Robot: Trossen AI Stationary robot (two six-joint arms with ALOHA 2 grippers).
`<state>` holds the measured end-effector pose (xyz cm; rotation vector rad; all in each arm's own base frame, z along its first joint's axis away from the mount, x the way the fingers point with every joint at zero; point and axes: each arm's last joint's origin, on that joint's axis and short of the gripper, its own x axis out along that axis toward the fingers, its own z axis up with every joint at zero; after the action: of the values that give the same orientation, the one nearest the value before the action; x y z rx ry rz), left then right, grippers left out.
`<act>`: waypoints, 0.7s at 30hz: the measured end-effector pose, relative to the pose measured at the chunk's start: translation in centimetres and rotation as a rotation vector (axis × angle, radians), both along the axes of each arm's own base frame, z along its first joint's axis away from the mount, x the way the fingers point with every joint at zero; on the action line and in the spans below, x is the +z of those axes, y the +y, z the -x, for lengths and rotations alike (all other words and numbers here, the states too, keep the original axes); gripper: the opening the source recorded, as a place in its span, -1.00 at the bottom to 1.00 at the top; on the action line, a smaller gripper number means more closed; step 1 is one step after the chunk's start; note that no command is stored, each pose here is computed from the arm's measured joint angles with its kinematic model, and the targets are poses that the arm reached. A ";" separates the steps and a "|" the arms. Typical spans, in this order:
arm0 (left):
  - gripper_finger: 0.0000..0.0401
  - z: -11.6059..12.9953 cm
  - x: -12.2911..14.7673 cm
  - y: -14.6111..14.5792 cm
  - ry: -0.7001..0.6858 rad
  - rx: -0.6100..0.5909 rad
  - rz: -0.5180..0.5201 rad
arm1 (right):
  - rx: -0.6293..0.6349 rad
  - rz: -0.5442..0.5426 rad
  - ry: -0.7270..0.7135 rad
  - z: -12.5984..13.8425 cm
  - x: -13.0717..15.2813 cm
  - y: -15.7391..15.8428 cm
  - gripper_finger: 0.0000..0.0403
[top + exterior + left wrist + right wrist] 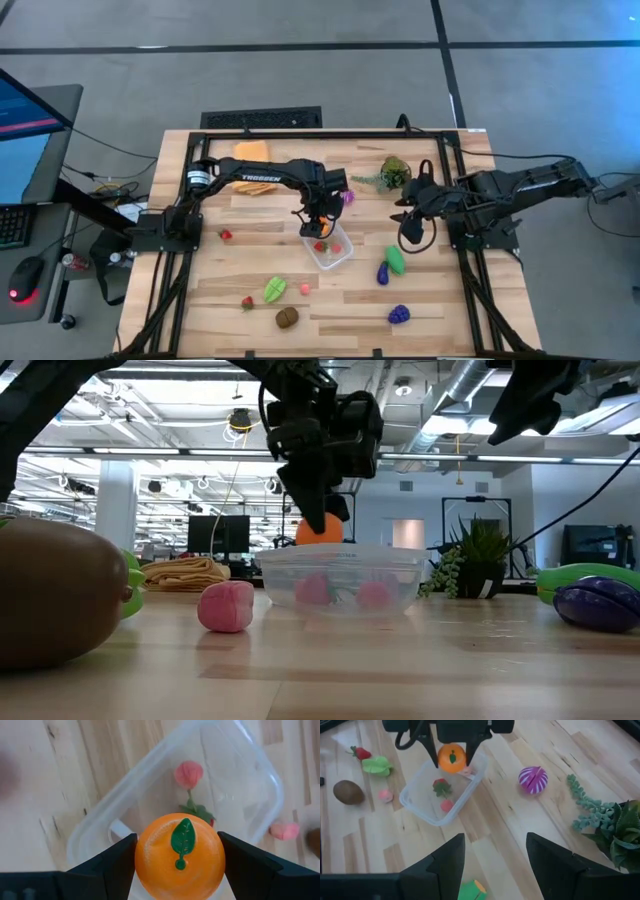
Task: Pick and placing Produce into tupperware
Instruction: Put the orange into the transparent bin
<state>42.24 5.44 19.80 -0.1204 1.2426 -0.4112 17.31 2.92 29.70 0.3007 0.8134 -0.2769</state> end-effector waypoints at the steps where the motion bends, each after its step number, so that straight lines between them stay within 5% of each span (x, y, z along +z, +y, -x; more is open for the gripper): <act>1: 0.24 0.0 0.0 0.0 -0.002 0.003 0.000 | -0.001 -0.001 0.000 0.0 0.0 0.0 0.16; 21: 0.44 -0.6 0.1 0.2 -0.051 0.042 -0.008 | -0.002 -0.004 -0.012 -0.1 0.1 0.0 0.16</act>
<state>42.84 5.61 19.88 -0.1283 1.1891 -0.3711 17.40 2.94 29.79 0.3063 0.8017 -0.2747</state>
